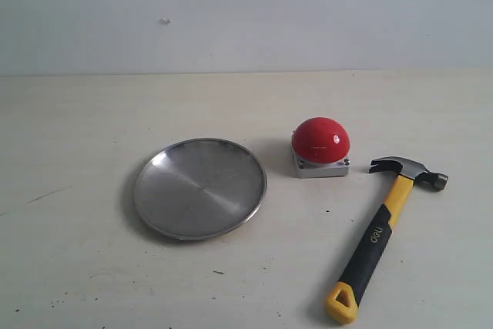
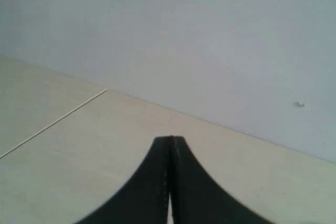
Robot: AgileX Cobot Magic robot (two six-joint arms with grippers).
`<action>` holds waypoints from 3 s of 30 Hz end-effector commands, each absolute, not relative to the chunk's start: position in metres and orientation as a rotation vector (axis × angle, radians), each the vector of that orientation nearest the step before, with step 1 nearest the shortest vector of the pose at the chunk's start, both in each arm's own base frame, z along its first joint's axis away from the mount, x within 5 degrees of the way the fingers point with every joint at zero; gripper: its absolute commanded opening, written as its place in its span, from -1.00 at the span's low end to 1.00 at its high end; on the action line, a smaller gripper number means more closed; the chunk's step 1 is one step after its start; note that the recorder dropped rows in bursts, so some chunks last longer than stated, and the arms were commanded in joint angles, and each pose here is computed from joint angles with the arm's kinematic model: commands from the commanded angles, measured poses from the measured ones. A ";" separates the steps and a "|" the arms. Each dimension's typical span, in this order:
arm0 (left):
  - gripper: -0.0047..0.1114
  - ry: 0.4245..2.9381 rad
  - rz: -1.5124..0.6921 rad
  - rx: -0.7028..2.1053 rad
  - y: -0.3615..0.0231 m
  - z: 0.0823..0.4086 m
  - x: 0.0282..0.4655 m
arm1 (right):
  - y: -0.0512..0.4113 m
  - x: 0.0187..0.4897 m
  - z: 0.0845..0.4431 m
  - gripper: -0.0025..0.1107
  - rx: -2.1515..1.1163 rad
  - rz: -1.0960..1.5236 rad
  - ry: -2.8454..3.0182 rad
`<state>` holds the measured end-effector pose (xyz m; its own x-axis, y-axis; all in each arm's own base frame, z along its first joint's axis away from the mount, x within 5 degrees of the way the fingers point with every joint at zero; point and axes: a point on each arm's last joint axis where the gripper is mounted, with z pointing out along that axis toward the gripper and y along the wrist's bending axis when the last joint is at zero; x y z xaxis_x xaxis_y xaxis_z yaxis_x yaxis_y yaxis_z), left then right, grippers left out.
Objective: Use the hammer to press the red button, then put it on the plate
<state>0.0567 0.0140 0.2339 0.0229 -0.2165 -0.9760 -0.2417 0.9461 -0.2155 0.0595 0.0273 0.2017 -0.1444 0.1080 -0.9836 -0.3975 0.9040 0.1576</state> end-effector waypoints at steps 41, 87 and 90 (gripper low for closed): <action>-0.92 1.550 0.019 -0.369 0.014 0.234 0.056 | 0.027 0.090 0.253 -0.96 0.340 0.777 1.583; -0.92 1.550 0.019 -0.369 0.014 0.234 0.056 | 0.097 0.229 0.259 -0.96 0.099 0.502 2.066; -0.92 1.550 0.019 -0.369 0.014 0.234 0.056 | 0.107 0.223 0.243 -0.96 -0.038 0.556 2.228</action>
<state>0.0567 0.0140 0.2339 0.0229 -0.2165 -0.9760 -0.2417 0.9461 -0.2155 0.2287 0.0990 0.2563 -0.5466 0.2649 -0.7944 -0.1349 0.9084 0.3957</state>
